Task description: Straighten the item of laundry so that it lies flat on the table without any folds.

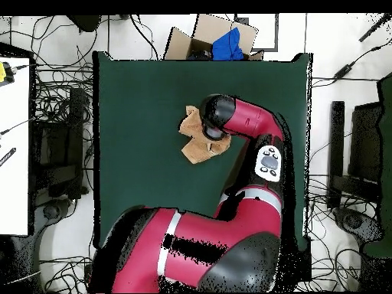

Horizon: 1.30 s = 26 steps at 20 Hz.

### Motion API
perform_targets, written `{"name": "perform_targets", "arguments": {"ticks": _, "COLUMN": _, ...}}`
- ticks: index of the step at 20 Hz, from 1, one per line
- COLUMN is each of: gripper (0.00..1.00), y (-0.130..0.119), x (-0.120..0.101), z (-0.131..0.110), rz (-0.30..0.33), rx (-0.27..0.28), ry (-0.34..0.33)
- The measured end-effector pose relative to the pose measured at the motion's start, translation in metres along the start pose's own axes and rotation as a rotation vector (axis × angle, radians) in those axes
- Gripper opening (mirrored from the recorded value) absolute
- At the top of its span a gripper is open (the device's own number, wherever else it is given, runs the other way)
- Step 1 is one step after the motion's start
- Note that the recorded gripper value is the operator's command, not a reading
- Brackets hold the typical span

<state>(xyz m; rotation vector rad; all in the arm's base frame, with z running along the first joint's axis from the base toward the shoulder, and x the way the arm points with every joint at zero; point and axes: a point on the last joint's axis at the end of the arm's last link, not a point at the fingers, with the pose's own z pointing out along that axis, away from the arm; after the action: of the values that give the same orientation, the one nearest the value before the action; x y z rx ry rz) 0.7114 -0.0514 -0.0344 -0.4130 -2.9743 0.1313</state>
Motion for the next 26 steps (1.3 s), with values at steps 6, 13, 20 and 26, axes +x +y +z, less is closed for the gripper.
{"name": "perform_targets", "arguments": {"ticks": 6, "gripper": 0.00, "y": 0.007, "x": -0.002, "z": -0.003, "rz": 0.017, "rx": -0.020, "ry": -0.001}}
{"name": "perform_targets", "arguments": {"ticks": 13, "gripper": 0.00, "y": 0.027, "x": -0.002, "z": -0.008, "rz": 0.025, "rx": -0.047, "ry": -0.005}}
{"name": "perform_targets", "arguments": {"ticks": 20, "gripper": 0.00, "y": 0.063, "x": 0.001, "z": -0.016, "rz": 0.054, "rx": -0.078, "ry": -0.009}}
{"name": "perform_targets", "arguments": {"ticks": 26, "gripper": 0.00, "y": 0.085, "x": 0.005, "z": -0.019, "rz": 0.095, "rx": -0.092, "ry": -0.008}}
